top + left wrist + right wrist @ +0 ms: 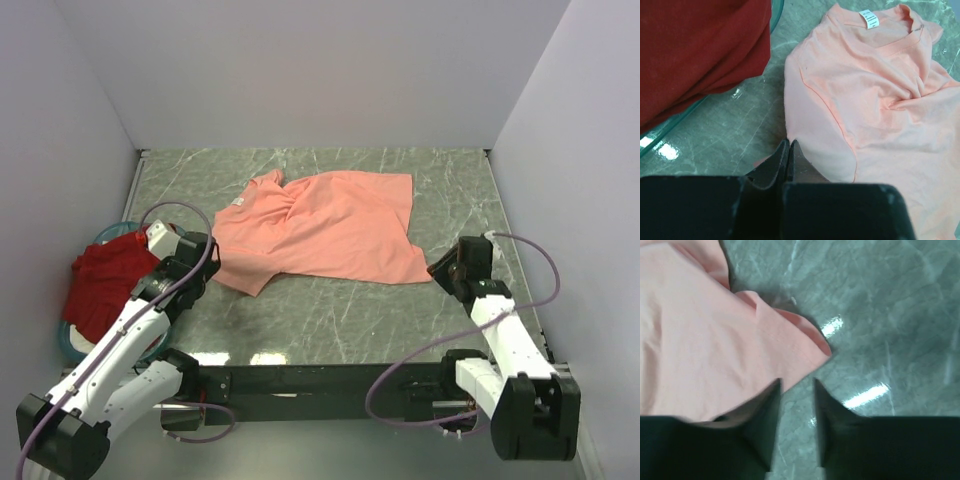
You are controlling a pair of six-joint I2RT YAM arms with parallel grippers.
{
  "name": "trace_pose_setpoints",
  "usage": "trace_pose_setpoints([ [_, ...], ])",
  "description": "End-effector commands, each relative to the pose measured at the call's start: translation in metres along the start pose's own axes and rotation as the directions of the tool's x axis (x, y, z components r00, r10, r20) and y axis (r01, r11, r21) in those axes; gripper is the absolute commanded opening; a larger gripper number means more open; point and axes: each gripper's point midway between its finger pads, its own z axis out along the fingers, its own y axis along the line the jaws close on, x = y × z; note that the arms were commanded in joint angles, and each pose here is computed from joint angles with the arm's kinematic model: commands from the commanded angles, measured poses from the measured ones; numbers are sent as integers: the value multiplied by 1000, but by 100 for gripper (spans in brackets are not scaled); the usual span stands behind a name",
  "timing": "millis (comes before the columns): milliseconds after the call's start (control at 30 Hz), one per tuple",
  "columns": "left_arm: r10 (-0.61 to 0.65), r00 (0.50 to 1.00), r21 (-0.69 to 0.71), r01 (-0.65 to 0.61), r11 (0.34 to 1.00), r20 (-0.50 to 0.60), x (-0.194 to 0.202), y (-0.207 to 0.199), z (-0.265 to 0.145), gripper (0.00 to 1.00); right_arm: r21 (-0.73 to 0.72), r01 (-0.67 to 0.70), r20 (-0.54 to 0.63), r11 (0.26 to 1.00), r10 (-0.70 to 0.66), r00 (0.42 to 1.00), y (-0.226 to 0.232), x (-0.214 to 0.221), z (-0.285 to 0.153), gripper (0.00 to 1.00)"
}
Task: Fold and stack the t-shirts
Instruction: Flatten the tshirt out
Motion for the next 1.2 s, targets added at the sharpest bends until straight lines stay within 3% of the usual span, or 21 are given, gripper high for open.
trace_pose_setpoints([
  [0, -14, 1000, 57, 13, 998, 24, -17, -19, -5, 0, -9, 46, -1, 999, -46, 999, 14, -16, 6, 47],
  [33, -15, 1000, 53, 14, 998, 25, -17, -18, -4, 0, -1, 49, -8, 999, -49, 999, 15, -16, 10, 56],
  [133, -14, 1000, 58, 12, 998, 22, -18, -18, -4, 1, 32, 62, -32, 998, -61, 998, 14, -18, 24, 65],
  [400, -7, 1000, 65, 6, 998, 9, -16, -20, -1, 0, 81, 50, -103, 995, -42, 994, 1, 1, 50, 65],
  [600, -4, 1000, 67, 4, 998, 5, -15, -22, 1, 0, 92, 30, -110, 995, -20, 994, -6, 8, 50, 60],
  [667, -2, 1000, 66, 2, 998, 3, -15, -22, 2, 1, 87, 26, -106, 996, -17, 994, -4, 7, 49, 52],
  [900, 2, 1000, 68, -3, 998, 19, -22, -23, 0, 1, 92, 27, -110, 995, -17, 994, -4, 7, 49, 0],
  [1167, 2, 999, 76, -5, 997, 39, -32, -26, -4, 1, 33, 24, -44, 999, -23, 999, 8, -9, 17, 0],
])
